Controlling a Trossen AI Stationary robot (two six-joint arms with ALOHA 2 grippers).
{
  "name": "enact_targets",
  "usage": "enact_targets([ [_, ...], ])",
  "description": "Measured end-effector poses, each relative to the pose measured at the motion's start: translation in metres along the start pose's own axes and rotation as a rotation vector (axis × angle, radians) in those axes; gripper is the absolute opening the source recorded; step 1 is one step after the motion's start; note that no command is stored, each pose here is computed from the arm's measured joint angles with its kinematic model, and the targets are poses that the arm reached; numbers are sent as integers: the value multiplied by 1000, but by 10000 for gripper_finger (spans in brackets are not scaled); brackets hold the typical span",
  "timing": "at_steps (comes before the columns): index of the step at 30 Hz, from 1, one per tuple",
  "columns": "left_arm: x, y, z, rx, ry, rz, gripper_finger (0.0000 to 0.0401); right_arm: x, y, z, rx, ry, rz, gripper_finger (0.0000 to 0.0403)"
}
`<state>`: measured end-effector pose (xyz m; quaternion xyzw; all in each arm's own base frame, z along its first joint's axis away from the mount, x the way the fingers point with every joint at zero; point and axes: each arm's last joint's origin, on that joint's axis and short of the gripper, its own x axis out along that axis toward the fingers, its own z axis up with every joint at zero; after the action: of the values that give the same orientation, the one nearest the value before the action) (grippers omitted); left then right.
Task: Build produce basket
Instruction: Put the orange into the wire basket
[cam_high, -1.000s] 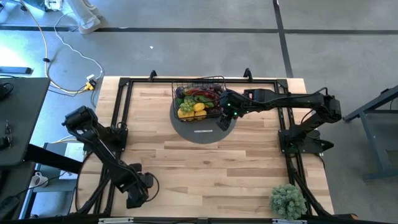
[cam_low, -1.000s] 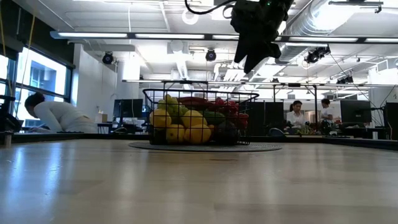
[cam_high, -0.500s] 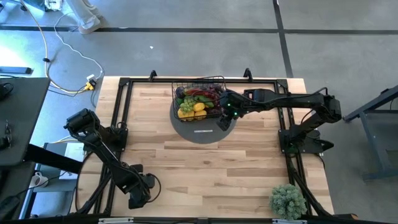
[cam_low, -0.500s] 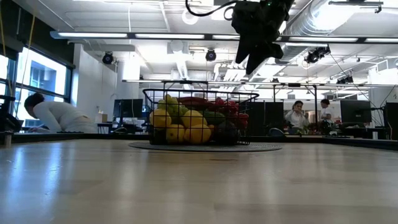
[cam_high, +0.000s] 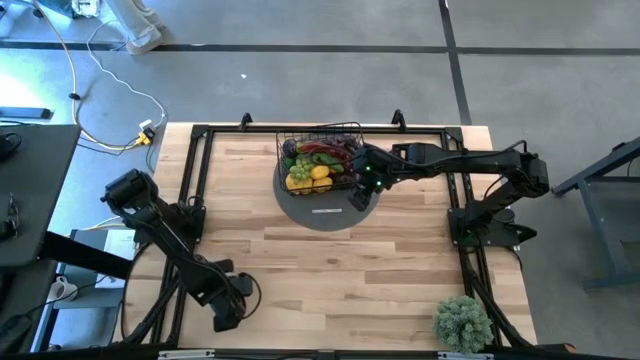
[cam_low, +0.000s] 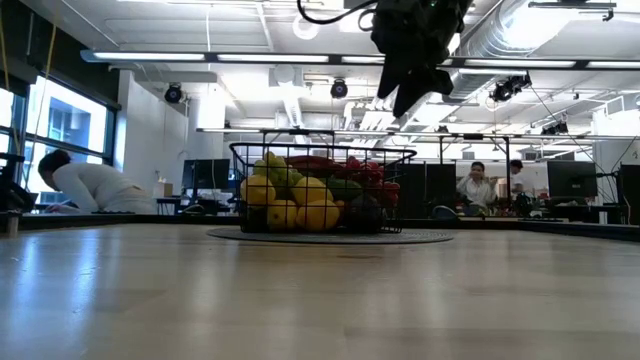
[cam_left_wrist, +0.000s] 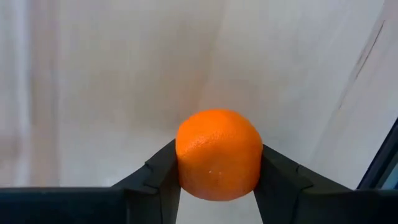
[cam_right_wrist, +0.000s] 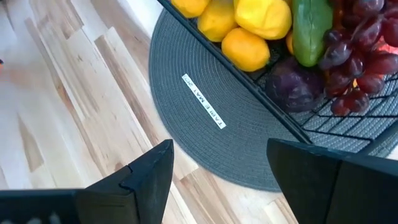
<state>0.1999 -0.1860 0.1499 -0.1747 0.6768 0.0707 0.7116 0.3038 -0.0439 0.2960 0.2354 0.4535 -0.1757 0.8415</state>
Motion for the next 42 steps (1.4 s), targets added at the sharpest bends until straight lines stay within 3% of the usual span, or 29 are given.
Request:
enact_targets([
  [13,-41,40,45,-76,-298,79,145,0,-1,8,43,-95,-37,240],
  [29,-108,141,102,-6,-558,219,145,-1,-21,20,269,-178,-109,240],
  [42,-146,208,141,67,-875,230,145,-2,-29,24,465,-227,-138,240],
])
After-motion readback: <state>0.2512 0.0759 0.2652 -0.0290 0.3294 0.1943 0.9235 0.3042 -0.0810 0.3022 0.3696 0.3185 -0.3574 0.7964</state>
